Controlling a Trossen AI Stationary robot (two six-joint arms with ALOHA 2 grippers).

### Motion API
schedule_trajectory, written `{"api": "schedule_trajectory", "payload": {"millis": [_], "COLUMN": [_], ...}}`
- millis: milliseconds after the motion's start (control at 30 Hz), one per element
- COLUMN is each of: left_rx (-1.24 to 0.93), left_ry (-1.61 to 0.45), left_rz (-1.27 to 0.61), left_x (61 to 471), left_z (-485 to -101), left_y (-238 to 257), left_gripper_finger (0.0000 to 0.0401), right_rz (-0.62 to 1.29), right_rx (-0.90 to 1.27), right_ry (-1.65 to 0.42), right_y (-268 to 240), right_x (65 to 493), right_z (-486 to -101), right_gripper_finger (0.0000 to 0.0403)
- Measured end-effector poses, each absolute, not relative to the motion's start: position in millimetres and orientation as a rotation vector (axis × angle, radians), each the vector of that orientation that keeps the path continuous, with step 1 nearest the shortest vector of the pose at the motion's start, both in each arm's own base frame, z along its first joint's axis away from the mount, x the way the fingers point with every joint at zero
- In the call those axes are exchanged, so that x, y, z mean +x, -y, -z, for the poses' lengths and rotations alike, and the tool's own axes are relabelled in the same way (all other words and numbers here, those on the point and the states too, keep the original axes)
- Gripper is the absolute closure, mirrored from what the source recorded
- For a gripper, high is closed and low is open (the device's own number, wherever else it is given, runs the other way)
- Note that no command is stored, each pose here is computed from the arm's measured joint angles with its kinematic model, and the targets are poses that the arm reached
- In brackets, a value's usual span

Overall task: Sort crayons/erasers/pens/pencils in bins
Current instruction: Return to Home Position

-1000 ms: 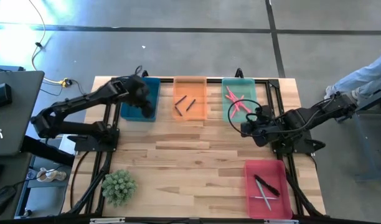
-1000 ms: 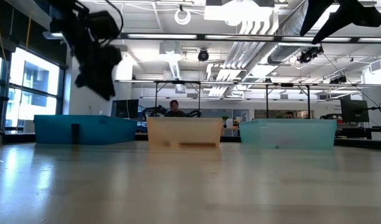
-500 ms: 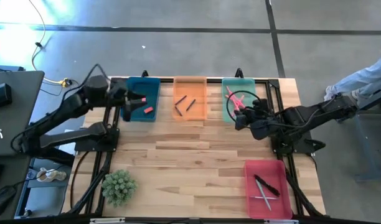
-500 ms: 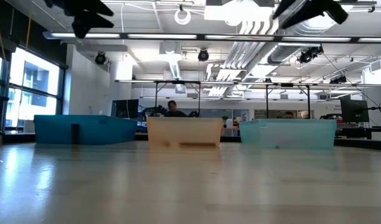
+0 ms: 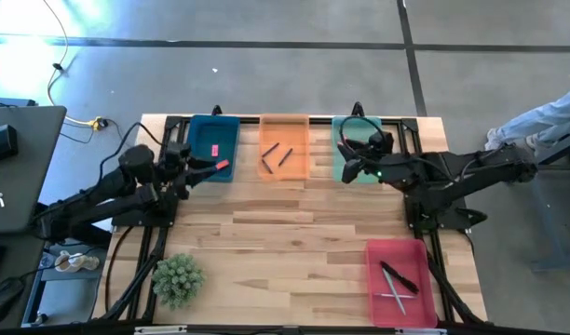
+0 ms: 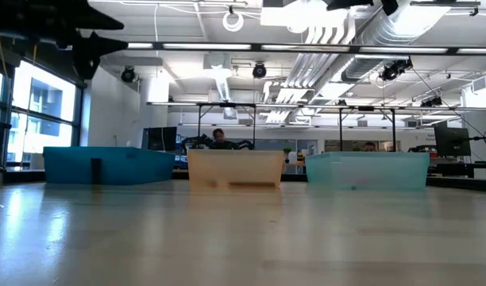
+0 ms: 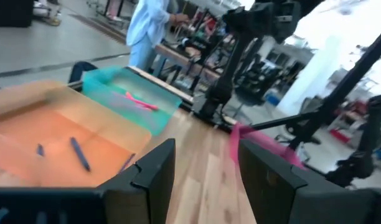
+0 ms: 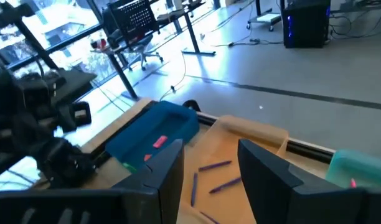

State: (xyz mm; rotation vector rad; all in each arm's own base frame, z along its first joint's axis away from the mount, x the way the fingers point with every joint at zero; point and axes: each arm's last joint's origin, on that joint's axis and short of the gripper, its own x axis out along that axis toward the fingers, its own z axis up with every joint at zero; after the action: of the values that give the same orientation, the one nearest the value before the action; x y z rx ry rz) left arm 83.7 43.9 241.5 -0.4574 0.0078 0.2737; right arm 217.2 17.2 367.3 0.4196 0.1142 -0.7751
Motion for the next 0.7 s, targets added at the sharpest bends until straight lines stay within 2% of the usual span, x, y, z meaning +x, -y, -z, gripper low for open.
{"api": "schedule_trajectory", "payload": {"millis": [367,700], "left_rx": [-0.457,-0.461], "left_ry": [0.076,0.073], "left_rz": [-0.185,-0.243], "left_x": [84,88], "left_z": [-202,-178], "left_y": [-36,-34], "left_gripper_finger": [0.0240,0.0240], "right_rz": [0.730,0.719], "right_rx": [0.469,0.409], "right_ry": [-0.095,-0.008], "right_y": [-2,6], "right_x": [220,199], "right_z": [-372,-393], "right_gripper_finger": [0.0259,0.0259]}}
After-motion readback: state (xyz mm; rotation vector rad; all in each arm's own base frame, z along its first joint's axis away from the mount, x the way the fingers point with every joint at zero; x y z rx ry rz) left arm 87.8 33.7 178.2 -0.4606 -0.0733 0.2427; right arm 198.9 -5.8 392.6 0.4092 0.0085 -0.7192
